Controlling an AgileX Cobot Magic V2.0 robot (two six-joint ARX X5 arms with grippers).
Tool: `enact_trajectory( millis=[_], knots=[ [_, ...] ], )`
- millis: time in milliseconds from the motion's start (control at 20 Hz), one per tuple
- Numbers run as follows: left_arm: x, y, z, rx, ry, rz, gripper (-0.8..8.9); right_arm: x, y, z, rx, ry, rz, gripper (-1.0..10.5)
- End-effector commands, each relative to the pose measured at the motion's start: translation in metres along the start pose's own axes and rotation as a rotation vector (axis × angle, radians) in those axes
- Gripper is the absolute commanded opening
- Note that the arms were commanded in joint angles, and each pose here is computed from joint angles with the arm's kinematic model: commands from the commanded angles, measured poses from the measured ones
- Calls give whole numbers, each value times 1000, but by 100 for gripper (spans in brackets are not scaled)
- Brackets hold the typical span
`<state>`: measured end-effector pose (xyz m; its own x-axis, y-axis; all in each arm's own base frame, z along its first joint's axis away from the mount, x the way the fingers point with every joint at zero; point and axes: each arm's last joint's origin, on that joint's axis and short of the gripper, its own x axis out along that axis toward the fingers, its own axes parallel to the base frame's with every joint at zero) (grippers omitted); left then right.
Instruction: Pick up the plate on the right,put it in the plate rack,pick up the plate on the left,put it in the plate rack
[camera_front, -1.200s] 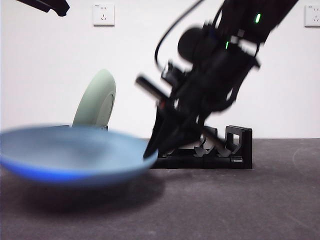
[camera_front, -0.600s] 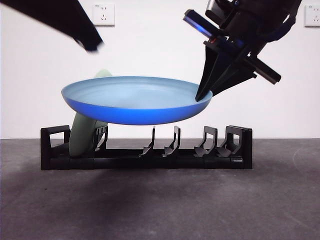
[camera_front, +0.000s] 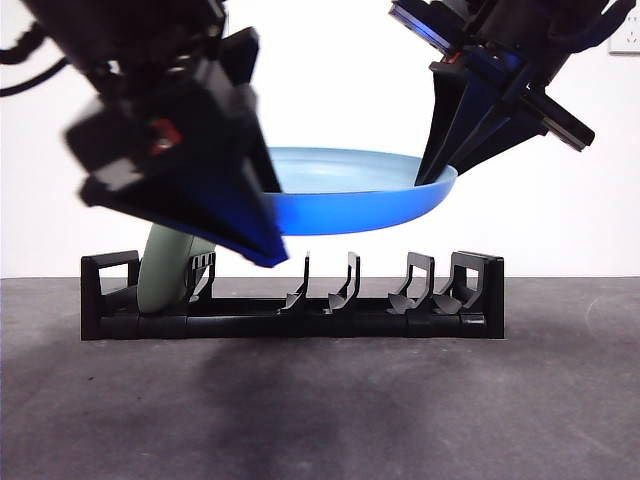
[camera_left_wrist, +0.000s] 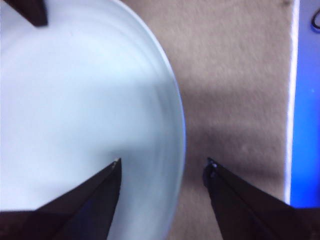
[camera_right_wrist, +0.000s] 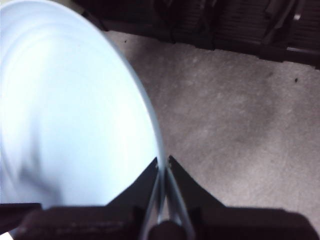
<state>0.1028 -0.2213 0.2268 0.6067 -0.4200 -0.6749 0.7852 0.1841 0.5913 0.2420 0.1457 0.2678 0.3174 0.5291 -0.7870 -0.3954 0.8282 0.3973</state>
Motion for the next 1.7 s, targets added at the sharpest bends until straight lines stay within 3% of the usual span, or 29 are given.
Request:
enact_trajectory(
  millis=[50, 150, 250, 600, 750, 1000, 1150, 1350, 1500, 1700],
  knots=[
    [5, 1, 0, 8, 3, 0, 203, -4, 2, 0, -12, -12, 9, -8],
    [5, 0, 0, 10, -2, -19, 135, -8, 3, -1, -16, -22, 11, -8],
    [5, -1, 1, 9, -12, -34, -4, -13, 4, -1, -22, -37, 15, -8],
    [5, -1, 5, -5, -58, -47, -9, -33, 9, -5, -39, -87, 20, 22],
    [4, 0, 11, -46, -141, -82, -9, -51, 10, -6, -51, -162, -8, 194],
    [4, 12, 21, -339, -309, -125, -9, -98, 5, -10, -22, -426, -254, 189],
    [7, 34, 22, -522, -440, -142, -9, -126, 5, -17, -2, -576, -334, 189],
    [8, 79, 13, -794, -673, -194, -9, -154, 8, -27, 9, -711, -369, 189],
    [5, 111, 0, -935, -809, -152, -9, -163, 11, -33, 5, -746, -359, 189],
    [14, 137, -18, -1065, -871, -140, -9, -165, 12, -34, 4, -753, -356, 188]
  ],
)
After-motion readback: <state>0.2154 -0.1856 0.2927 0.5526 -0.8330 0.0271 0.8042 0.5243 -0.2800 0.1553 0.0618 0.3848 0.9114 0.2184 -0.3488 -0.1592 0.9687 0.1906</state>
